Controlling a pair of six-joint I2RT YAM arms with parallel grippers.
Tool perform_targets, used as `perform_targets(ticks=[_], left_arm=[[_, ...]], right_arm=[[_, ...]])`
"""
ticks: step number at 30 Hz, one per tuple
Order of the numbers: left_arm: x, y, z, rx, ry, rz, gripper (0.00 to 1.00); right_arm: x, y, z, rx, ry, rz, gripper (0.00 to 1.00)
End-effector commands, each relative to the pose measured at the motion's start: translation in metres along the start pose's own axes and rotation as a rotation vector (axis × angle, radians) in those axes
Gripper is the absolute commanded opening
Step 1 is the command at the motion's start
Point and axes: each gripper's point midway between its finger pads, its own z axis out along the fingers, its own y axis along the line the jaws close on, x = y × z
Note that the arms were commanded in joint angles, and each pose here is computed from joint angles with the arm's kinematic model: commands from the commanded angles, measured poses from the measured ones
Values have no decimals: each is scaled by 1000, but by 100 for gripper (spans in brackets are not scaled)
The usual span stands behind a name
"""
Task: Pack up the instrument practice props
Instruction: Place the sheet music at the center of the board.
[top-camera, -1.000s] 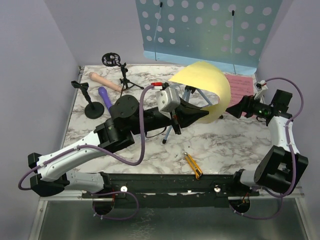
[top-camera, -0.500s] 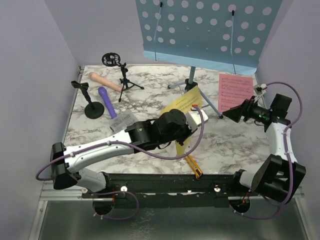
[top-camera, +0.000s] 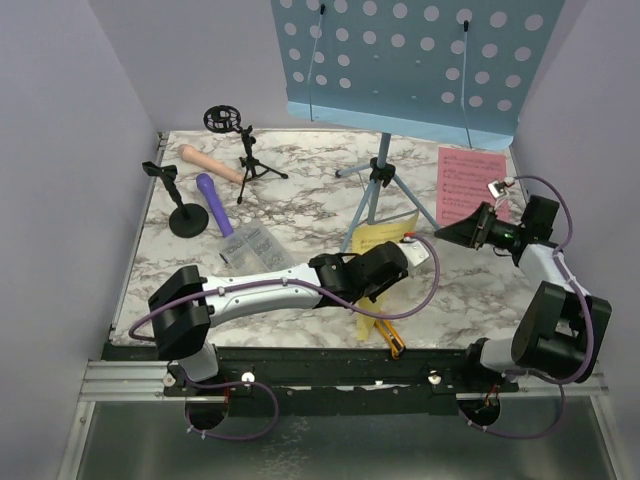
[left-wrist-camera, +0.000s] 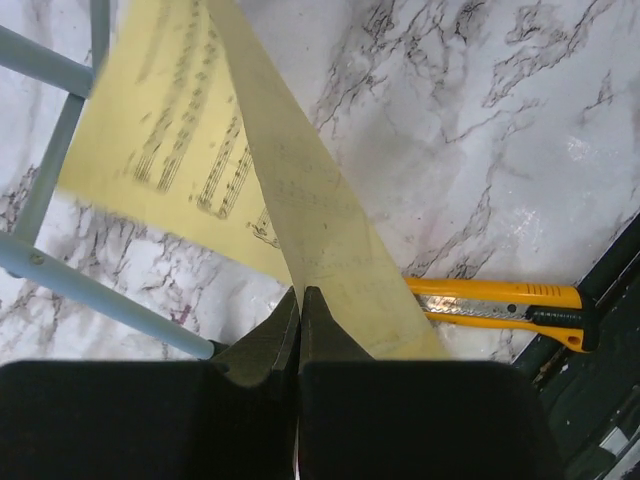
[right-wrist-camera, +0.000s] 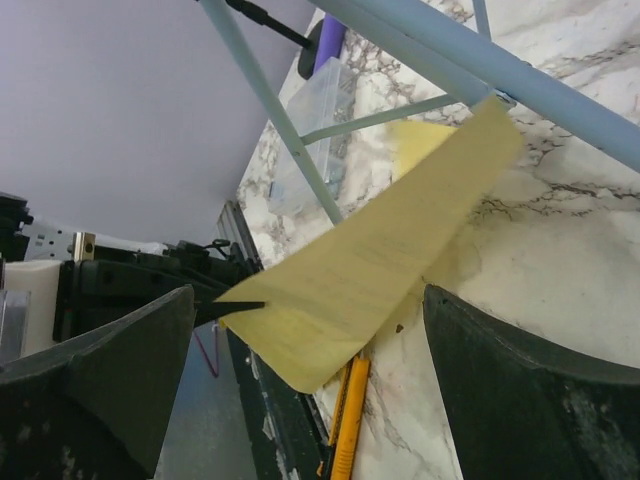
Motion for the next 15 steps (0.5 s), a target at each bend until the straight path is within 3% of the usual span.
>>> perform_targets(ticks=[1,9,15], left_arm=[[-14,-15,14,17,-40,-68,0],[-19,-28,27,51,-32,-92,0],[-21,-23,35,-10,-30,-139,0]], right_arm=[[10,-10,19,34,79,20,99],[24,-39,33,177,154,30,99],[27,-57,31,267,196,65,97]])
